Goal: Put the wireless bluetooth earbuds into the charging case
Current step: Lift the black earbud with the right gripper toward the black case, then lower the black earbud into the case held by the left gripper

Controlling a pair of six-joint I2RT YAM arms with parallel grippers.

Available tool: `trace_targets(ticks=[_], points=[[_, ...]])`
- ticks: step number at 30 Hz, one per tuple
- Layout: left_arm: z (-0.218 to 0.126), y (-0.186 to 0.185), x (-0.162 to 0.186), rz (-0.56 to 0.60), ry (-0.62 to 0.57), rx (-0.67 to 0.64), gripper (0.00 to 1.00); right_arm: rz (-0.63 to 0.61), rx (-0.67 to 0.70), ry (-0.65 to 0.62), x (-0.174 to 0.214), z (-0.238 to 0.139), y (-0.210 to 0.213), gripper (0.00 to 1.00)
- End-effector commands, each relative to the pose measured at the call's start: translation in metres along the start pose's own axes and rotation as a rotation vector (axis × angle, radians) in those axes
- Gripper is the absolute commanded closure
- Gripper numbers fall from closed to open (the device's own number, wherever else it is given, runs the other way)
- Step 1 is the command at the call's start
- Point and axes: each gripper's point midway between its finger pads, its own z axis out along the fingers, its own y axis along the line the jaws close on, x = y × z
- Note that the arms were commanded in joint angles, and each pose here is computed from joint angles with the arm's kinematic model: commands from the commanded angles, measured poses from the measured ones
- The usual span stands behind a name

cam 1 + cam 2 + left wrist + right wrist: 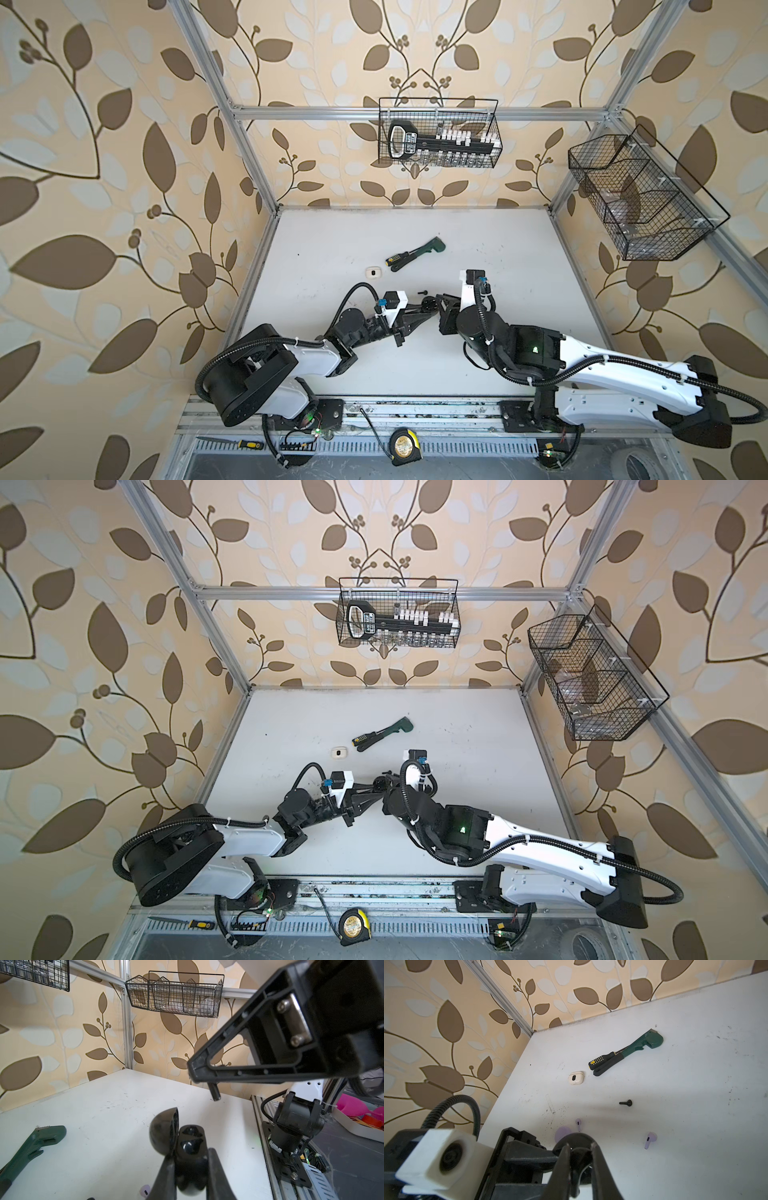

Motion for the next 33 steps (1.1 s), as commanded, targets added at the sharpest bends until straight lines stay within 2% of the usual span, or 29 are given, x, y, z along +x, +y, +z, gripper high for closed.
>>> trace_targets(ticks=[1,12,33], points=[[-0.001,-0.012,-0.036,0.059,-0.114,0.051,1.0,0.013,0.023,-0.065,-0.013,0.002,0.006,0.83],[-0.003,-0.012,-0.037,0.06,-0.12,0.045,1.0,0.0,0.061,-0.119,-0.007,0.008,0.0,0.85],[0.0,-0.008,-0.042,0.018,-0.105,0.03,1.0,0.002,0.069,-0.113,0.009,0.017,-0.004,0.85]])
